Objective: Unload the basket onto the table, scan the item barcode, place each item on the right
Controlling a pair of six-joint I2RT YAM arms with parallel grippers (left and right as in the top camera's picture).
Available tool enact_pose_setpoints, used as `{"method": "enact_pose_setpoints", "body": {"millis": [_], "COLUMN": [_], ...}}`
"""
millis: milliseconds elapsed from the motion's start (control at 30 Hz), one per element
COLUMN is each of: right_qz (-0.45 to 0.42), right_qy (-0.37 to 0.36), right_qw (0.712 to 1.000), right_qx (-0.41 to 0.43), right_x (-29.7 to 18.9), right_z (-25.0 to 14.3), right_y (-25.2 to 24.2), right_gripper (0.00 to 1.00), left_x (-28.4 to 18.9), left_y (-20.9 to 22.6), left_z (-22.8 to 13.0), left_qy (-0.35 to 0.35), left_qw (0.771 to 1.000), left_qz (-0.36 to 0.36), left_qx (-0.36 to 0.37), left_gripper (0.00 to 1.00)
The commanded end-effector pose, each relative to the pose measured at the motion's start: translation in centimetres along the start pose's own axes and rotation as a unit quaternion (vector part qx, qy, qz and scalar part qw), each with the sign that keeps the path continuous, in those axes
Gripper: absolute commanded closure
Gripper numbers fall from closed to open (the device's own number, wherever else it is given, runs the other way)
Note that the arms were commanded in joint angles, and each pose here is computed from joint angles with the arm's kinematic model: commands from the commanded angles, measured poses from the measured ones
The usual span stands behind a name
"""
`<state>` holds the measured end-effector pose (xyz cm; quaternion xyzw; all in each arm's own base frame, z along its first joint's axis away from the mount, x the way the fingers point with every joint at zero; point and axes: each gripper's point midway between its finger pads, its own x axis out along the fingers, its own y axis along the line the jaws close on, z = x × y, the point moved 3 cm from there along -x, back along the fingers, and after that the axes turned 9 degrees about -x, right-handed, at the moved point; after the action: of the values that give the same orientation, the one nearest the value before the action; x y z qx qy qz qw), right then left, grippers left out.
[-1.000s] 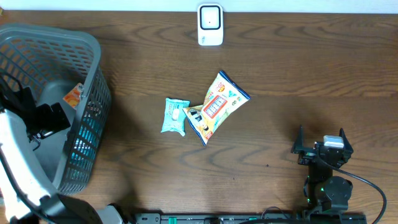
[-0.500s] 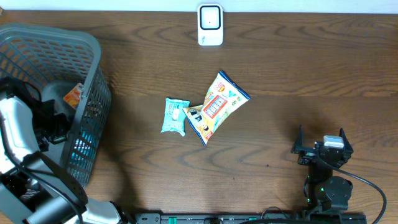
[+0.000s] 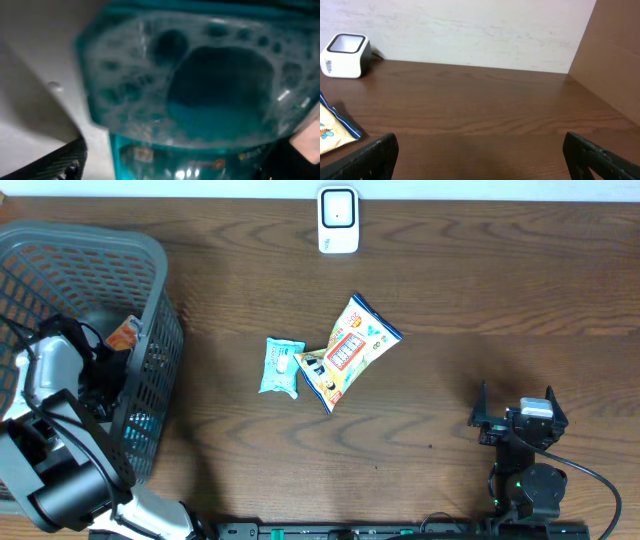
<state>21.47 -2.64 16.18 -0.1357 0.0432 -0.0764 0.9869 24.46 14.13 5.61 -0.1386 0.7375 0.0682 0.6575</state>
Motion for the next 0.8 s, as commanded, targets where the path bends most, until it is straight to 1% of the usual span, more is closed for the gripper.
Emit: {"method": "enact_pose_setpoints", "body": {"millis": [0,133,300,333,400,500,600,700,767], "right_qz": [0.002,0.002,0.002,0.002,0.002,0.002,0.002,0.002,0.002], "right_qy": [-0.002,-0.002,-0.002,-0.002,-0.002,-0.002,-0.002,-0.002,-0.002], "right_qw": [1.000,1.000,1.000,1.000,1.000,1.000,1.000,1.000,1.000], "right_qx": [-0.004,-0.003,-0.003,-0.003,-0.003,-0.003,-0.003,-0.003,-0.003], "right_x": [0.0,0.0,0.0,0.0,0.0,0.0,0.0,0.0,0.0], "right_z": [0.0,0.0,0.0,0.0,0.0,0.0,0.0,0.0,0.0], "right_y": [0.1,0.1,0.1,0.1,0.1,0.1,0.1,0.1,0.1], "right_gripper": [0.01,0.01,0.01,0.01,0.01,0.01,0.01,0.01,0.01], "left_x": [1.5,2.5,2.5,2.5,2.5,2.4,2.4,2.1,1.4], "left_y": [-0.8,-0.9,-0.3,-0.1,0.5,1.3,2.1,2.6,2.9], "left_z": [0.0,0.7,1.5,1.6,1.7,1.6,1.4,1.5,2.1], "left_qy": [-0.004,-0.031,-0.051,-0.054,-0.059,-0.064,-0.065,-0.069,-0.081], "left_qw": [1.000,0.999,0.998,0.997,0.995,0.992,0.990,0.989,0.986], "left_qz": [-0.024,-0.029,-0.024,-0.024,-0.025,-0.027,-0.028,-0.028,-0.026], "left_qx": [0.012,0.010,-0.034,-0.045,-0.072,-0.103,-0.120,-0.129,-0.146], "left_gripper": [0.02,0.02,0.02,0.08,0.24,0.41,0.50,0.53,0.57]}}
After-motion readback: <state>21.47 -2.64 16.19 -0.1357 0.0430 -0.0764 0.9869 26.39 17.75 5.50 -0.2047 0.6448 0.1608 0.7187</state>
